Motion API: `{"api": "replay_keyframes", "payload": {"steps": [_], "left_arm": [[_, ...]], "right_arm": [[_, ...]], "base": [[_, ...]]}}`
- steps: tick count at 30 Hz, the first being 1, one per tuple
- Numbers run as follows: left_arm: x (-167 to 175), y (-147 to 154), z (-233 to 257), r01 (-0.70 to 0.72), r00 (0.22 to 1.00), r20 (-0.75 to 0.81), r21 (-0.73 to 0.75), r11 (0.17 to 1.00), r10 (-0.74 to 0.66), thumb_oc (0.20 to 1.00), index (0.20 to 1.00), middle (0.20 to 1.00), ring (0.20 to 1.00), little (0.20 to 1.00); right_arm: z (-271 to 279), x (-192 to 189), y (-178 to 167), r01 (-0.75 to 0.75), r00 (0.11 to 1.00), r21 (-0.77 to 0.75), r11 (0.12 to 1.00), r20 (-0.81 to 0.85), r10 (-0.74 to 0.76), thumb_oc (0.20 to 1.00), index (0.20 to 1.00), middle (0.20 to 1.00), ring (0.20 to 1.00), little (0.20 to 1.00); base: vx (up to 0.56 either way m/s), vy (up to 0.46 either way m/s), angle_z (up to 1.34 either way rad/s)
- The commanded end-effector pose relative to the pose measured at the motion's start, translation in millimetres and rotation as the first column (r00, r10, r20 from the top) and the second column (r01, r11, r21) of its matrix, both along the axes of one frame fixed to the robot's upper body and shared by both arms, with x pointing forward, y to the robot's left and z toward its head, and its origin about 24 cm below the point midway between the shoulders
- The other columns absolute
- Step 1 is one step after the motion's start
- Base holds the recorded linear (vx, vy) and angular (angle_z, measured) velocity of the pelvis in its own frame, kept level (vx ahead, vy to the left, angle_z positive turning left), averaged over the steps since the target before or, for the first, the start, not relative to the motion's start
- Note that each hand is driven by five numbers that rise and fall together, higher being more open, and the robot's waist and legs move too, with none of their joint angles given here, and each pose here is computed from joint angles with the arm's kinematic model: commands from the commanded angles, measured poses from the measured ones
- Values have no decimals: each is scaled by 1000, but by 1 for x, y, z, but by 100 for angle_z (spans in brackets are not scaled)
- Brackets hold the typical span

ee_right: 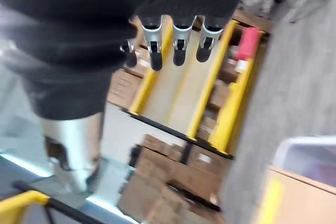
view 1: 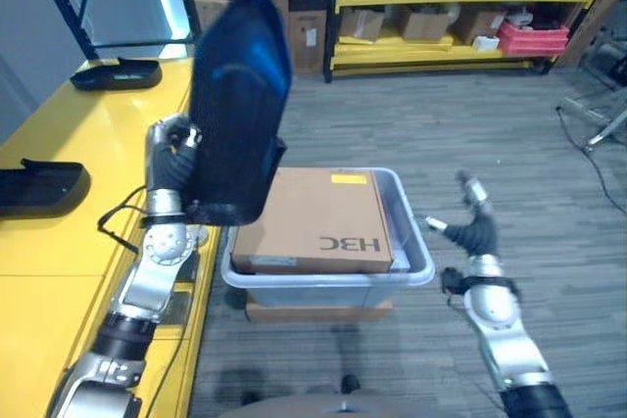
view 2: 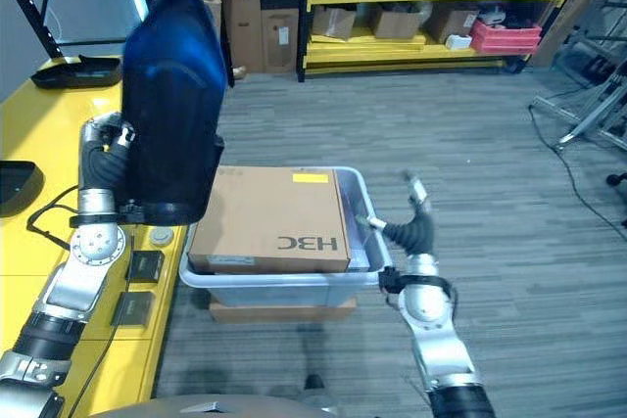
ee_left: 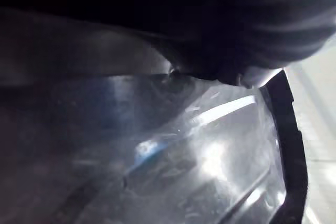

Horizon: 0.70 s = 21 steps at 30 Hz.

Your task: Move parts from the plastic box to the shelf.

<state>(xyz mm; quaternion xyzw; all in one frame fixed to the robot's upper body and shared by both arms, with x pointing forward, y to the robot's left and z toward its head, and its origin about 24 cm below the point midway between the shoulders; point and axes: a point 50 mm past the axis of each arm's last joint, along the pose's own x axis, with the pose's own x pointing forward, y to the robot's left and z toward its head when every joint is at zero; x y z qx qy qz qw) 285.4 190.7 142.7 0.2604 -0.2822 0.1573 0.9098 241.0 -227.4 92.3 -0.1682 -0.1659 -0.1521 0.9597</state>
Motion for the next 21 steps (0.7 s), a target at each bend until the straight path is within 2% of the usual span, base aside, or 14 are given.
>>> {"api": "replay_keyframes", "payload": {"steps": [1,3,5,6,7,8,10,11,12,14,16,18,19,21], "left_arm": [[12,-14,32,56,988,144,45,997,-62,200,200,200,200,200],[14,-13,31,52,989,135,49,997,-59,200,200,200,200,200],[13,-12,29,42,990,134,60,997,-50,200,200,200,200,200],[15,-11,28,41,991,123,55,998,-48,200,200,200,200,200],[14,-11,32,38,989,141,43,998,-43,200,200,200,200,200],[12,-9,29,30,990,139,29,999,-34,200,200,200,200,200],[14,-8,27,34,992,122,33,999,-38,200,200,200,200,200],[12,-10,33,41,987,154,14,999,-43,200,200,200,200,200],[12,-10,33,42,987,152,15,999,-43,200,200,200,200,200],[11,-7,29,39,990,137,16,999,-41,200,200,200,200,200],[11,-6,31,32,989,142,13,999,-34,200,200,200,200,200],[9,-5,30,30,988,153,-8,1000,-29,200,200,200,200,200],[3,-2,38,35,982,185,44,998,-42,200,200,200,200,200],[-3,-1,40,45,979,196,57,997,-55,200,200,200,200,200]], "right_arm": [[27,21,0,27,993,-81,996,114,-18,1000,1000,1000,1000,1000],[29,24,-8,94,988,-56,994,127,-86,1000,1000,1000,1000,1000],[41,21,6,-38,986,-125,991,158,58,1000,1000,1000,1000,1000],[41,23,1,10,988,-141,990,155,12,1000,1000,1000,1000,1000],[38,25,-8,113,969,92,989,209,-130,1000,1000,1000,1000,1000],[42,20,4,43,973,-2,999,225,-41,1000,1000,1000,1000,1000],[44,24,9,7,980,-96,995,199,12,1000,1000,1000,1000,1000],[41,24,5,76,965,108,991,242,-100,1000,1000,1000,1000,1000],[41,23,4,76,965,110,991,241,-101,1000,1000,1000,1000,1000],[36,27,4,68,978,5,998,196,-67,1000,1000,1000,1000,1000],[37,25,2,90,971,75,993,215,-104,1000,1000,1000,1000,1000],[36,22,10,34,980,-32,999,197,-27,1000,1000,1000,1000,1000],[28,21,12,-56,992,-135,989,104,70,1000,1000,1000,1000,1000],[20,16,7,-51,996,-116,992,67,59,1000,1000,1000,1000,1000]], "base": [[16,3,-5],[3,3,8],[8,-8,6],[0,0,0],[0,0,0],[0,0,0],[-1,-11,2],[0,0,0],[0,0,0],[11,-1,2],[4,-2,3],[0,0,0],[0,0,0],[0,0,0]]}}
